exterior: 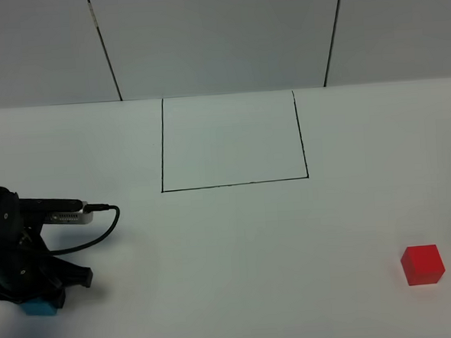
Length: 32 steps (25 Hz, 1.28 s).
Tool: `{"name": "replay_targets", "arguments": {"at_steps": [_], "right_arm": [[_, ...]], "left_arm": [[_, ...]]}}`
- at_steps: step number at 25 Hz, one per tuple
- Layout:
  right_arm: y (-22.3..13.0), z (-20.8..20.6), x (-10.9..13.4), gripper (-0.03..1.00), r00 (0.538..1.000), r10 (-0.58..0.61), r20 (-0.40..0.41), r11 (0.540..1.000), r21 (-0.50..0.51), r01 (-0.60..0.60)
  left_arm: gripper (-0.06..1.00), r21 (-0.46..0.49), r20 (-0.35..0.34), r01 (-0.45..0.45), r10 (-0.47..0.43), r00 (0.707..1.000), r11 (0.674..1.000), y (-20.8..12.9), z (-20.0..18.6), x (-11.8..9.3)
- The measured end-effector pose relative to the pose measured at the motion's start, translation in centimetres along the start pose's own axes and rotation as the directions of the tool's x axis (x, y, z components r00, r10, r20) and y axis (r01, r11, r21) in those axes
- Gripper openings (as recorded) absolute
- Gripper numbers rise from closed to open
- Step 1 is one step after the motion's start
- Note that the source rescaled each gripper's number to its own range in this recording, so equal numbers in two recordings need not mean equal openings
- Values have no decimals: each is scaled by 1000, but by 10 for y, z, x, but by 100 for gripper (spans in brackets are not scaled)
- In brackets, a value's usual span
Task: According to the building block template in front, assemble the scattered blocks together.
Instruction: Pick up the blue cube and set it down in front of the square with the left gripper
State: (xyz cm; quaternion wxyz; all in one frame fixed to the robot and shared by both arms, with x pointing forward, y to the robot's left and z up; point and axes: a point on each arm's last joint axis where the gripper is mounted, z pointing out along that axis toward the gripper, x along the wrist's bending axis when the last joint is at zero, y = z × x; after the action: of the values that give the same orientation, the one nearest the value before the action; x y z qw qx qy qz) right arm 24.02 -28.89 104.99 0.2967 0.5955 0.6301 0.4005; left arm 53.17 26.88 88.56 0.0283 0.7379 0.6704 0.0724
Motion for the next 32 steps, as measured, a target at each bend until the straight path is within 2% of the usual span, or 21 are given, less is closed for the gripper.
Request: {"name": "replay_targets", "arguments": {"at_steps": [3,10,15,24,28,32], "right_arm": [[0,0,0,6,1000,0,0,1000,0,0],[0,0,0,6,1000,0,0,1000,0,0],[0,0,0,6,1000,0,0,1000,0,0],[0,0,0,6,1000,0,0,1000,0,0],[0,0,0,6,1000,0,0,1000,0,0],[0,0,0,6,1000,0,0,1000,0,0]], "left_arm": [[0,-7,-1,31,-31,1000,999,0,-6,1],[0,-194,27,99,-96,995,976,7,-52,3],[0,-231,20,105,-103,994,967,2,-88,7],[0,-216,-42,-38,30,999,976,17,-149,14],[0,-235,-74,-145,131,989,961,28,-174,16],[0,-242,-111,-262,242,964,934,34,-192,18]]}}
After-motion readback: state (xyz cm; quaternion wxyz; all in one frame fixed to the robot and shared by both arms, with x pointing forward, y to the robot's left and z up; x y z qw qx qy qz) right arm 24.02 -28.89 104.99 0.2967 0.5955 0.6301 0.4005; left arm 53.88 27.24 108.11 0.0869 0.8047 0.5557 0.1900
